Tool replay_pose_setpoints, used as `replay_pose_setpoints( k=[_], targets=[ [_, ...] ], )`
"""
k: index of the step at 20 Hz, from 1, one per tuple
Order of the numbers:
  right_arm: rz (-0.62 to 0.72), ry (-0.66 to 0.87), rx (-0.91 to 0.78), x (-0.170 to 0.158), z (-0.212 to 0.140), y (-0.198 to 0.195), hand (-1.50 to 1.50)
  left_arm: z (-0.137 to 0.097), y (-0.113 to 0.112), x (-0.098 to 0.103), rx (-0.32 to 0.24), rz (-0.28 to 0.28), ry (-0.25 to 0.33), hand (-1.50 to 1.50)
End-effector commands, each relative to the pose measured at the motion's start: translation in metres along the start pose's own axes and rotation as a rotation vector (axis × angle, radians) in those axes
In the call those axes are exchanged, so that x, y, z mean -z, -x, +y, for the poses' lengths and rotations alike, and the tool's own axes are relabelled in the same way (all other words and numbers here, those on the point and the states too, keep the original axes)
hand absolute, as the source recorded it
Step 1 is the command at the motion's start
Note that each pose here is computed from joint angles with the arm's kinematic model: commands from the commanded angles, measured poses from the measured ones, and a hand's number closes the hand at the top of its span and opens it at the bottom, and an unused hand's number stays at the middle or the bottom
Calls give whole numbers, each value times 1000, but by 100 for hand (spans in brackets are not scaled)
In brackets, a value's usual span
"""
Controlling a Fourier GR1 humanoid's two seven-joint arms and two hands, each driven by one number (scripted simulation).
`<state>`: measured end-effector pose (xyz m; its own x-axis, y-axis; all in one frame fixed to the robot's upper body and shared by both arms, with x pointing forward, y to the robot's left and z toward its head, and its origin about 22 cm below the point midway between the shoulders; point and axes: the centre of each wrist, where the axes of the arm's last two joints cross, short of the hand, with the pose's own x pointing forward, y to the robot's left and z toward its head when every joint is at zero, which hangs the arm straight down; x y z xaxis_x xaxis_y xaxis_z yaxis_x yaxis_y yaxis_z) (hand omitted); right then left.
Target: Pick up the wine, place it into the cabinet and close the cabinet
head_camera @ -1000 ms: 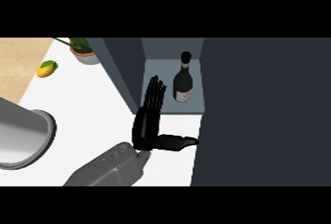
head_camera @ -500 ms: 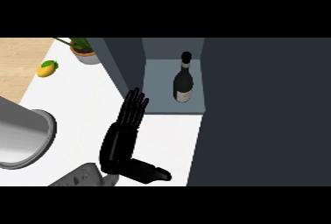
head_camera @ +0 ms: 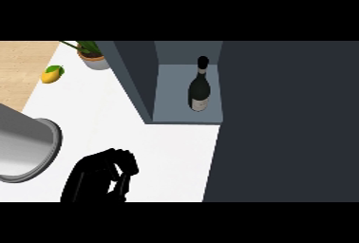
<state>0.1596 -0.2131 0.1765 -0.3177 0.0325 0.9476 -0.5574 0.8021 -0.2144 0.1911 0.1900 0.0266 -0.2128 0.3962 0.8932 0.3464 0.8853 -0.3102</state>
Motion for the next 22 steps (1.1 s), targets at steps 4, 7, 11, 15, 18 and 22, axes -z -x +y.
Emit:
replay_pose_setpoints(
  k=[4, 7, 11, 15, 18, 22],
  targets=[
    [-92, -184, 109, -3, 35, -28, 150, 36, -40, -30, 27, 12, -28, 150],
    [-83, -237, 149, 5, 59, -32, 150, 43, -53, -35, 17, -24, -63, -150],
    [-65, -310, 173, 16, 85, -42, 150, 67, -68, -53, -8, -33, -108, -150],
    [-1, -391, 152, 25, 108, -46, 150, 85, -80, -60, 2, -51, -144, -150],
    [3, -406, 146, 36, 132, -39, 150, 103, -99, -63, 30, -49, -164, -150],
    [-38, -336, 141, 52, 149, -38, 150, 119, -99, -82, 31, -53, -205, -150]
  ],
)
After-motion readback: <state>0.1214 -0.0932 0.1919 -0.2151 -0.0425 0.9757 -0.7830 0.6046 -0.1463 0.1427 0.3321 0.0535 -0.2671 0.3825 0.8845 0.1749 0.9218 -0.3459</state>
